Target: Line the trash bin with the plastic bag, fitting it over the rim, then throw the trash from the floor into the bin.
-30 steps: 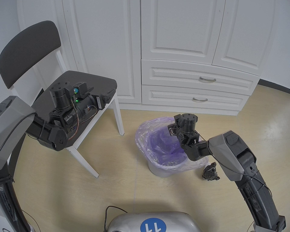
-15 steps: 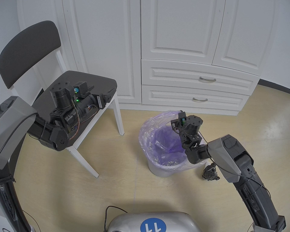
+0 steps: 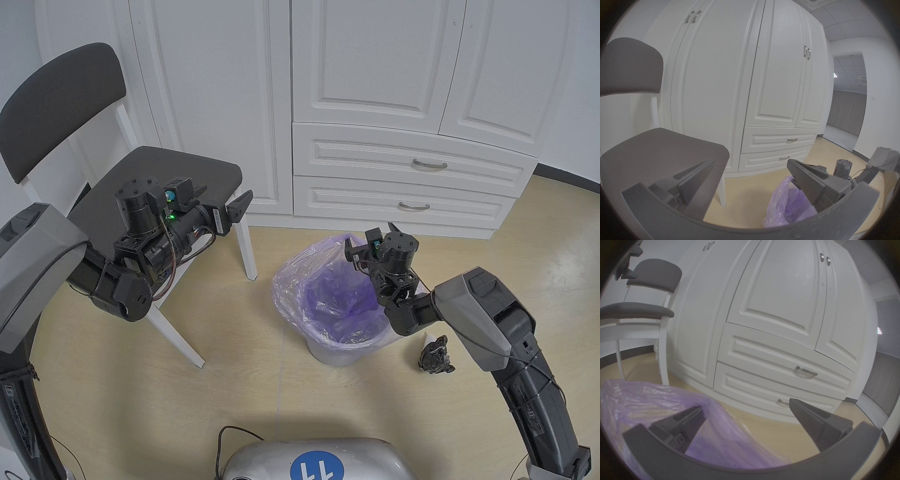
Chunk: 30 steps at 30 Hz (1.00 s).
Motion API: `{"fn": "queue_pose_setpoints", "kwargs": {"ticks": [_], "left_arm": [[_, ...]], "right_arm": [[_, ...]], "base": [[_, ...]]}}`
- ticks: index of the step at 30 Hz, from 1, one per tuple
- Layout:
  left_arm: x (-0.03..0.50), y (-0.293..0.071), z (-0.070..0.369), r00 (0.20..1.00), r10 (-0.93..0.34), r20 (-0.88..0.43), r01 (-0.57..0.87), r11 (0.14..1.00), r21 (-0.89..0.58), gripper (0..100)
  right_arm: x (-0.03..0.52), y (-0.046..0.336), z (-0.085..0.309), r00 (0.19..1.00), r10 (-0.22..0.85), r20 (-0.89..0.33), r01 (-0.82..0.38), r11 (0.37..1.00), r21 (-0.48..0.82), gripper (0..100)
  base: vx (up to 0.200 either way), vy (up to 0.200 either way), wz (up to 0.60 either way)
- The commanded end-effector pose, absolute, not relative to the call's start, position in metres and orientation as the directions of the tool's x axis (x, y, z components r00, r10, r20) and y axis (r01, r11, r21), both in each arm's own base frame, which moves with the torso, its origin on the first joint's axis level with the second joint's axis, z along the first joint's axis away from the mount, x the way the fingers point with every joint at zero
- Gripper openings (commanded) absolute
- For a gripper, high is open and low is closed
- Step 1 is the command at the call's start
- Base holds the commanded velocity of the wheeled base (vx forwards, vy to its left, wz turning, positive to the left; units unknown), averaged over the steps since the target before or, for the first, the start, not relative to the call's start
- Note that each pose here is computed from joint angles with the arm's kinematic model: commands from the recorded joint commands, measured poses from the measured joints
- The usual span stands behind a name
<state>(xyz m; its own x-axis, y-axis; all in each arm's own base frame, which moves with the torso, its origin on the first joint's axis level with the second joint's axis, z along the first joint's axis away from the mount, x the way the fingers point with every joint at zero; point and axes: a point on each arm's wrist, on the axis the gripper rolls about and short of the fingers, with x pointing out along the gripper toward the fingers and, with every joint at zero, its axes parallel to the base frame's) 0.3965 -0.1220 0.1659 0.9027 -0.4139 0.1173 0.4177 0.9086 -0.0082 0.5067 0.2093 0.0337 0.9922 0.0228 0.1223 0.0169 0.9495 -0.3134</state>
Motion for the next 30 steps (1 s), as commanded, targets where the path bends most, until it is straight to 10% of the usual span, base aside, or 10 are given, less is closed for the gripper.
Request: {"fn": "queue_pose_setpoints", "kwargs": {"ticks": [1,17,30], "left_arm": [[0.386,-0.150,0.141,0.875,-0.482,0.041,0.483,0.875,-0.019,100],[0.397,-0.229,0.057,0.780,-0.588,-0.214,0.591,0.805,-0.054,100],[0.480,-0.263,0.009,0.807,-0.395,-0.438,0.440,0.898,0.000,100]], "right_arm": [[0.429,0.191,0.102,0.979,0.131,-0.156,-0.177,0.924,-0.339,100],[0.385,0.150,0.053,0.920,0.052,-0.388,-0.060,0.998,-0.010,100],[0.433,0.132,0.010,0.902,-0.024,-0.430,-0.001,0.998,-0.056,100]], "base": [[0.000,0.000,0.00],[0.000,0.000,0.00],[0.000,0.000,0.00]]}}
